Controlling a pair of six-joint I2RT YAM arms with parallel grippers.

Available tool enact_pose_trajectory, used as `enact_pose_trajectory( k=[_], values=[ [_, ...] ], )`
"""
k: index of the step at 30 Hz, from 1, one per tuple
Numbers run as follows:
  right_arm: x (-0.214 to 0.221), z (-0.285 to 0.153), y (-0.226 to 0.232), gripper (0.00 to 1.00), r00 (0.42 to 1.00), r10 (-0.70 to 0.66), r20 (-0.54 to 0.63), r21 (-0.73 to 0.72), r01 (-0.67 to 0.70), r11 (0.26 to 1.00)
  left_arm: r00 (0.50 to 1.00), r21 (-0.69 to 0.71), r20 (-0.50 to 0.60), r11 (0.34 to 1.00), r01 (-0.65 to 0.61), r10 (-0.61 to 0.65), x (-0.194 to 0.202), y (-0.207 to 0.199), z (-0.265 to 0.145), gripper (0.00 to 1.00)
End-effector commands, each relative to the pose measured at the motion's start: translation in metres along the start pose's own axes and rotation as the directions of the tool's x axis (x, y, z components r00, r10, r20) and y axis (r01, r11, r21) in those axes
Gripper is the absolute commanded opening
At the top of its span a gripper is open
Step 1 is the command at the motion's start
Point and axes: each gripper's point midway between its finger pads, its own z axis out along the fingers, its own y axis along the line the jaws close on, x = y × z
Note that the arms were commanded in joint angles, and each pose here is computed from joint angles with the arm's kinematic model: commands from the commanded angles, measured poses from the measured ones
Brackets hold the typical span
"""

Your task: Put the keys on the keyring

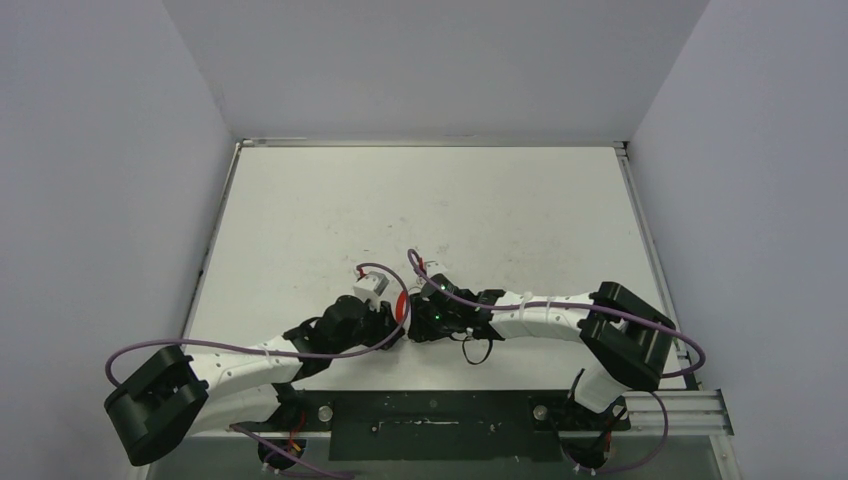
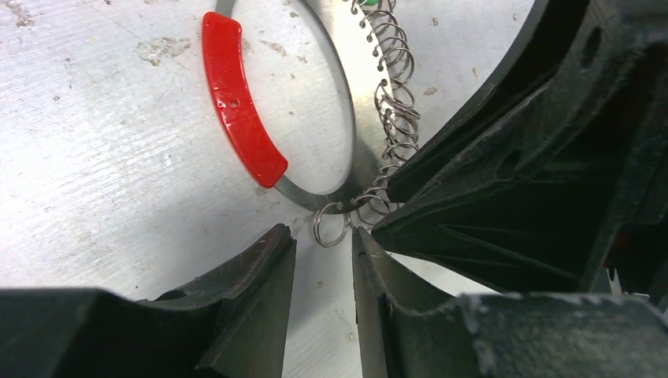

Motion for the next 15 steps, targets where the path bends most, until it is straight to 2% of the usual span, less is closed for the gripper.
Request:
enact_pose_trajectory(
  k=[1,15],
  values=[
    [-0.012,0.006,0.006,0.31,0.998,0.020,0.053,-0.021,-0.019,1.000,0.998,-0.014,0.056,1.000,0.018,-0.017,-0.021,-0.007,0.002,0.31],
    [-0.011,0.001,0.003,0.24,0.998,0.030,0.056,-0.007,-0.030,1.000,0.999,-0.024,0.025,1.000,0.020,-0.019,-0.009,-0.002,0.006,0.26]
  ],
)
